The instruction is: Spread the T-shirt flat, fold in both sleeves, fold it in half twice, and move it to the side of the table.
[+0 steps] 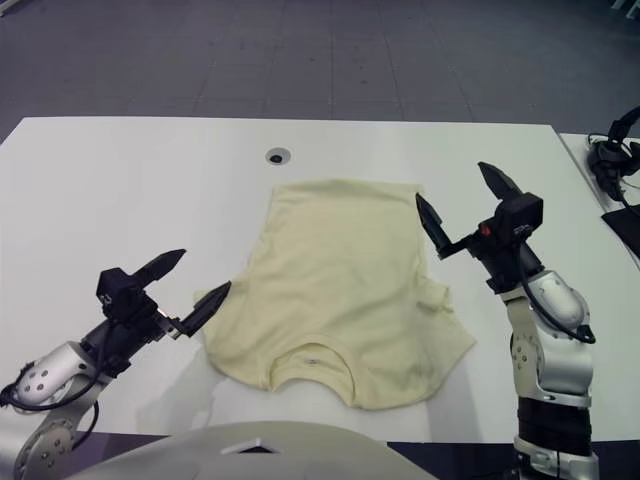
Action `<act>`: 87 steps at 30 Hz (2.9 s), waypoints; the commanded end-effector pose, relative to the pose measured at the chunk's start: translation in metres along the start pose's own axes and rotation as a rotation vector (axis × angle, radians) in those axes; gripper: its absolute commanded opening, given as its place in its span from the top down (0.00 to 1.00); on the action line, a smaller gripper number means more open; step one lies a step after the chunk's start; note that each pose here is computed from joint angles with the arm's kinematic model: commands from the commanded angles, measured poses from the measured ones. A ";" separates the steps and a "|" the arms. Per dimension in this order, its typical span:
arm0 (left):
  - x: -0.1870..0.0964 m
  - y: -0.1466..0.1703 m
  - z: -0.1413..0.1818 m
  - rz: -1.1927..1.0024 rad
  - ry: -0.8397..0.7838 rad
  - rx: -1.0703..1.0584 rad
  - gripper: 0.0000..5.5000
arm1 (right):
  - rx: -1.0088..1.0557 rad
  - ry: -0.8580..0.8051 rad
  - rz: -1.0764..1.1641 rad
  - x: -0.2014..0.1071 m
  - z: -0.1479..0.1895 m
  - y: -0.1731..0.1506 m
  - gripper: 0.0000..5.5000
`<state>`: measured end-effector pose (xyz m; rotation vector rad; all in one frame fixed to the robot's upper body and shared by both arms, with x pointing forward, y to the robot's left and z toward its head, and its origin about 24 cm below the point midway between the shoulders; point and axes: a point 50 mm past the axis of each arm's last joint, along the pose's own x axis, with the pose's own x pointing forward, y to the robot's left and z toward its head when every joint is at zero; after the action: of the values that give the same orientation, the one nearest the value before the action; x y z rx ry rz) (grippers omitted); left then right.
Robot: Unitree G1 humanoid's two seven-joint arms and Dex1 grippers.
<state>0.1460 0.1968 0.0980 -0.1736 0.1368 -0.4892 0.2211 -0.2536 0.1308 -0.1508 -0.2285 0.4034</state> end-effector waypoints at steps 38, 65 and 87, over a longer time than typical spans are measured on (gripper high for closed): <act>-0.007 0.003 -0.075 0.422 0.218 -0.746 0.72 | -0.031 0.030 -0.025 0.003 -0.004 0.001 0.02; -0.002 0.001 -0.054 0.355 0.091 -0.528 0.99 | -0.024 0.043 -0.017 0.004 -0.009 0.005 0.02; 0.007 -0.055 -0.051 -0.067 0.074 0.216 0.99 | -0.025 0.059 0.006 0.003 -0.012 0.006 0.02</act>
<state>0.1211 0.1433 0.0615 -0.0068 0.1473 -0.5178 0.2244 -0.2480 0.1191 -0.1845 -0.1804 0.3963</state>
